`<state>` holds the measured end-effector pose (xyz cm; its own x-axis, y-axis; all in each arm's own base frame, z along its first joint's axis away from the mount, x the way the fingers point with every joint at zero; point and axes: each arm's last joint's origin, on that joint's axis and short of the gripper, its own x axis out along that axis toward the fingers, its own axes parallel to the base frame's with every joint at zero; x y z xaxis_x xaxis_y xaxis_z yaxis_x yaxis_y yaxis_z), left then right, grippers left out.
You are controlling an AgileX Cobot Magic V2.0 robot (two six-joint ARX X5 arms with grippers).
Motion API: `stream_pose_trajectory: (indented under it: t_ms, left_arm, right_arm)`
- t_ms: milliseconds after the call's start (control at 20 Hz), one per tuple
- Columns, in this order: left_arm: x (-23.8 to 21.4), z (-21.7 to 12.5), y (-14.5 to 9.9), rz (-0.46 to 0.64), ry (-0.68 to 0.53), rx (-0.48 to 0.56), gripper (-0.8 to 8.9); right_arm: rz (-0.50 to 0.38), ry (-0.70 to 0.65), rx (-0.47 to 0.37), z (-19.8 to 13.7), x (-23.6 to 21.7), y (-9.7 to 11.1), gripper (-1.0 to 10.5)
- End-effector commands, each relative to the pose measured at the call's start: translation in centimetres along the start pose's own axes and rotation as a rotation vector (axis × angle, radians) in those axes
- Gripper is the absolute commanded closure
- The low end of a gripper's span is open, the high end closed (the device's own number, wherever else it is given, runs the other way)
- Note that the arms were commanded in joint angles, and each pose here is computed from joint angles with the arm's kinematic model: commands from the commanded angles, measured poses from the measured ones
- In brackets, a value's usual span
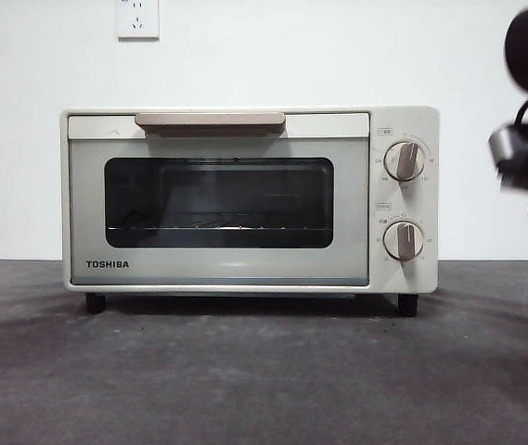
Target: The left arm flap open the oven, the right arm pick bread and place it into oven, the left arm flap close the oven
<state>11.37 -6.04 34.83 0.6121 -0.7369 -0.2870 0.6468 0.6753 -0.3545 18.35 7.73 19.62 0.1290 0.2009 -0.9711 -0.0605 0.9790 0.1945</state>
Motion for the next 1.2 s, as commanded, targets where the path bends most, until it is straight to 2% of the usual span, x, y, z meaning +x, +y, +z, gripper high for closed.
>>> stream_pose_trajectory:
  t_ms: [50, 250, 300, 400, 450, 500, 800, 1050, 1200]
  left_arm:
    - [0.6, 0.6, 0.1, 0.000, 0.011, -0.005, 3.93]
    - [2.9, 0.9, 1.1, 0.013, 0.104, -0.040, 4.18]
    - [3.5, 1.2, 1.4, 0.016, 0.122, -0.042, 4.58]
    - [5.0, 2.1, 1.7, 0.012, 0.155, -0.006, 6.81]
    - [5.8, 2.6, 1.9, 0.010, 0.168, 0.011, 7.64]
    - [6.7, 3.3, 2.2, 0.011, 0.181, 0.027, 7.97]
    - [12.7, 6.8, 3.6, 0.117, 0.243, 0.246, 7.97]
    - [15.9, 6.8, 3.7, 0.079, 0.323, 0.298, 7.97]
    - [16.6, 6.4, 3.7, 0.119, 0.341, 0.354, 7.97]
  right_arm:
    - [0.058, -0.071, -0.038, -0.2, -3.0, 0.6, 8.1]
    - [0.146, -0.202, -0.086, -2.4, -8.9, 0.8, 8.1]
    - [0.173, -0.246, -0.096, -3.1, -10.3, 0.8, 8.1]
    - [0.232, -0.338, -0.121, -4.5, -12.7, 0.7, 8.1]
    - [0.264, -0.382, -0.134, -5.2, -13.8, 0.7, 8.1]
    - [0.297, -0.421, -0.147, -5.9, -14.6, 0.6, 8.1]
    - [0.366, -0.589, -0.188, -9.1, -17.3, -0.2, 8.1]
    - [0.377, -0.626, -0.197, -10.0, -17.7, -0.4, 8.1]
    - [0.377, -0.627, -0.197, -10.0, -17.7, -0.4, 8.1]
